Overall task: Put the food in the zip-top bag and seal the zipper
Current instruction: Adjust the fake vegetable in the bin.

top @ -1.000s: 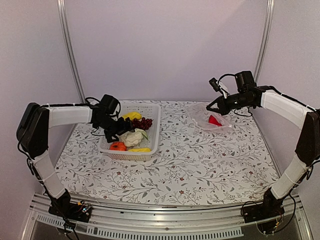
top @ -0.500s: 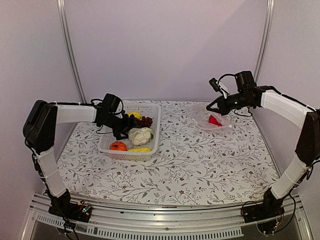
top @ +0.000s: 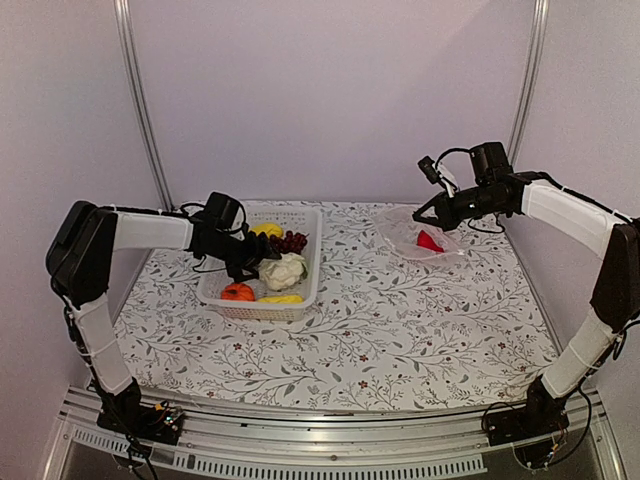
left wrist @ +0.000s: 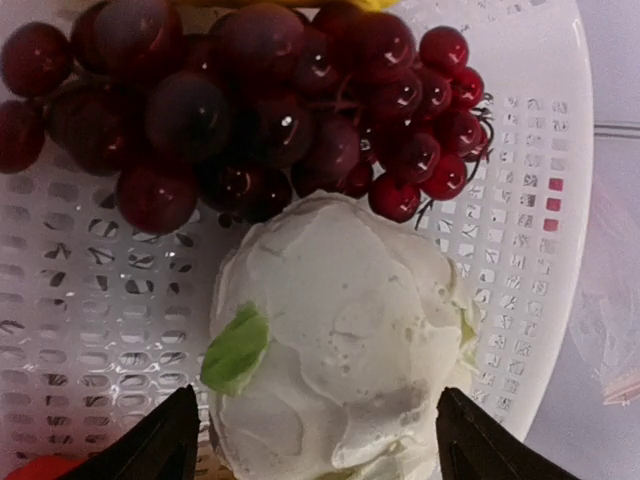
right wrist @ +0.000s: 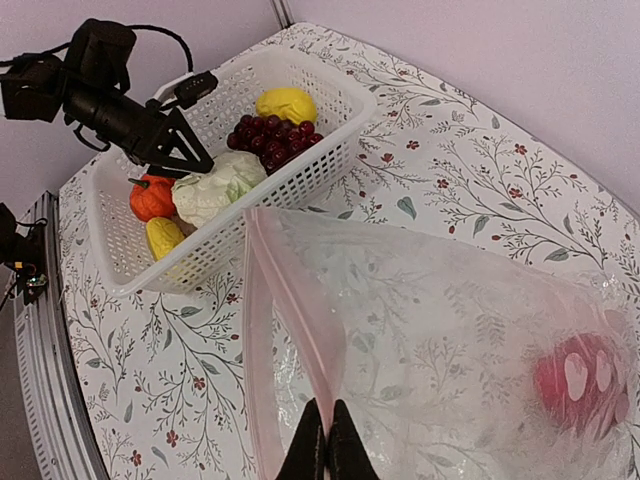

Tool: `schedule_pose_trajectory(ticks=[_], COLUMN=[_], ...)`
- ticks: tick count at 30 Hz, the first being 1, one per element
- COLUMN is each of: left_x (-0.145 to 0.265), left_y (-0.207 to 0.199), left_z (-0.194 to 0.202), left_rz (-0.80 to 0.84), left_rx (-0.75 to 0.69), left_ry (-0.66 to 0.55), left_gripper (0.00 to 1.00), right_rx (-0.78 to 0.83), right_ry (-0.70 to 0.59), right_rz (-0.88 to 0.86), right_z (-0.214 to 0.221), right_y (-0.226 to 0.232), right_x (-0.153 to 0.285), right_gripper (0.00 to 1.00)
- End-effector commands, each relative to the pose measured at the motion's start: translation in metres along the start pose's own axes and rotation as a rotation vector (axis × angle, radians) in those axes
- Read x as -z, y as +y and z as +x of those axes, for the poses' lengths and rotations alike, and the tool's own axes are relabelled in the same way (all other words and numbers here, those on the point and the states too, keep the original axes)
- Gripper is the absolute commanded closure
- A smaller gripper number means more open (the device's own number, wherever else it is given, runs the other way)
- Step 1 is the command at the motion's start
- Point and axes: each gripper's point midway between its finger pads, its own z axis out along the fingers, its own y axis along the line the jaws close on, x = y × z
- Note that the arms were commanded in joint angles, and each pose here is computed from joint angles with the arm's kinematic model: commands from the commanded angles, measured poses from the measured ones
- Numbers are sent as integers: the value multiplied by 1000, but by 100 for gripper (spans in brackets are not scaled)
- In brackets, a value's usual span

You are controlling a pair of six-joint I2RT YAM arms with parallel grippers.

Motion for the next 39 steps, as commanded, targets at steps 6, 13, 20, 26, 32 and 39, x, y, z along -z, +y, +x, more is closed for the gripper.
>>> schedule_pose_trajectory(ticks=[6,13,20,26,32,39], left_x=[7,-10,-7,1,-1,-15], left_y=[29,-4,-32,-37,-27,-7], left_z=[12,18,7,-5,-4,-4], left_rz=[-63,169,303,313,274,153], left_rx=[44,59,28,27,48,51], left_ry=[7,61,40,-25,-30,-23], left_gripper=[19,21,22,40,46,54], right_rx=[-1,-2,-10,-10,-12,-14], right_ry=[7,6,8,8,8,11], right_rz=[-26,-28,-36,-34,-41,-44], right_z=[4,4,4,4,4,5], right_y=[7,7,7,8,8,8], right_x=[1,1,0,1,0,-1], right_gripper=[100,100,100,100,100,100])
